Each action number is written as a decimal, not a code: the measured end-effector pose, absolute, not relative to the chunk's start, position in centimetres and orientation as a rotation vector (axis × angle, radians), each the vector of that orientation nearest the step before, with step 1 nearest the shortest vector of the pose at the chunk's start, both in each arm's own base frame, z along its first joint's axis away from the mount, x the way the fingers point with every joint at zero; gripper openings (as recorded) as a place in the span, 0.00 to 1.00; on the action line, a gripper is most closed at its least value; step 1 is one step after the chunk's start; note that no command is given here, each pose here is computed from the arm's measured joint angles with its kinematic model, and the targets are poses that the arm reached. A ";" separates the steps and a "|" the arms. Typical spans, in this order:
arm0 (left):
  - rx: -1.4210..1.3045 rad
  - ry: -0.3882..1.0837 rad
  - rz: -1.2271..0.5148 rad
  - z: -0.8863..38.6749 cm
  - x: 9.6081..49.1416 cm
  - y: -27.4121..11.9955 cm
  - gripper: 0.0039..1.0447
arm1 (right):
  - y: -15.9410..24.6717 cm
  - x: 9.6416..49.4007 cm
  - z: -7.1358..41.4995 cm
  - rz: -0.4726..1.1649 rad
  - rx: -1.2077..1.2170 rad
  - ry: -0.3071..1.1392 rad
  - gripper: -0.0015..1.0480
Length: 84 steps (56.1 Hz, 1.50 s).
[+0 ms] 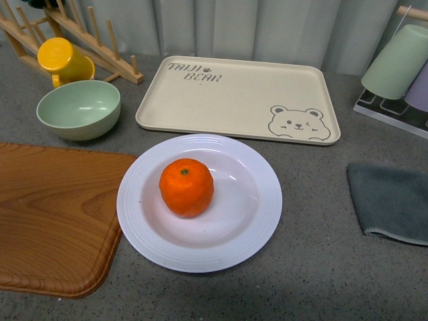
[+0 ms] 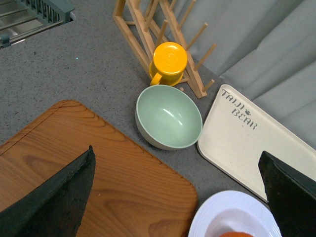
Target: Place orange and plate with both arms
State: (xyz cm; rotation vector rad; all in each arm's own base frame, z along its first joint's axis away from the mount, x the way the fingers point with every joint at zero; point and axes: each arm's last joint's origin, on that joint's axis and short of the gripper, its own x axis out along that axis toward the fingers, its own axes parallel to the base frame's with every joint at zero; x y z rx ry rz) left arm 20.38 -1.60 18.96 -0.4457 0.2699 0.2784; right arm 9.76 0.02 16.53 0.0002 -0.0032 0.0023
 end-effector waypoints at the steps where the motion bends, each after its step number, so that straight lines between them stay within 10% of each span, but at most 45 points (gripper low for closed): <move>1: -0.444 0.268 0.272 19.1 19.9 -1.7 0.94 | 0.0 9.8 16.5 0.002 0.001 -0.003 0.91; 36: -0.465 0.198 0.320 18.4 11.8 -1.5 0.94 | 0.0 9.8 16.5 0.003 0.000 -0.003 0.91; 46: -0.155 0.007 -0.029 18.1 11.4 -0.9 0.62 | 0.0 9.8 16.5 0.002 0.001 -0.003 0.91; 65: -0.018 -0.022 -0.001 17.3 10.9 0.0 0.05 | 0.0 9.8 16.5 0.003 0.001 -0.003 0.91; 84: -0.008 -0.017 -0.002 17.0 9.7 0.0 0.04 | 0.0 9.8 16.5 0.003 0.000 -0.003 0.91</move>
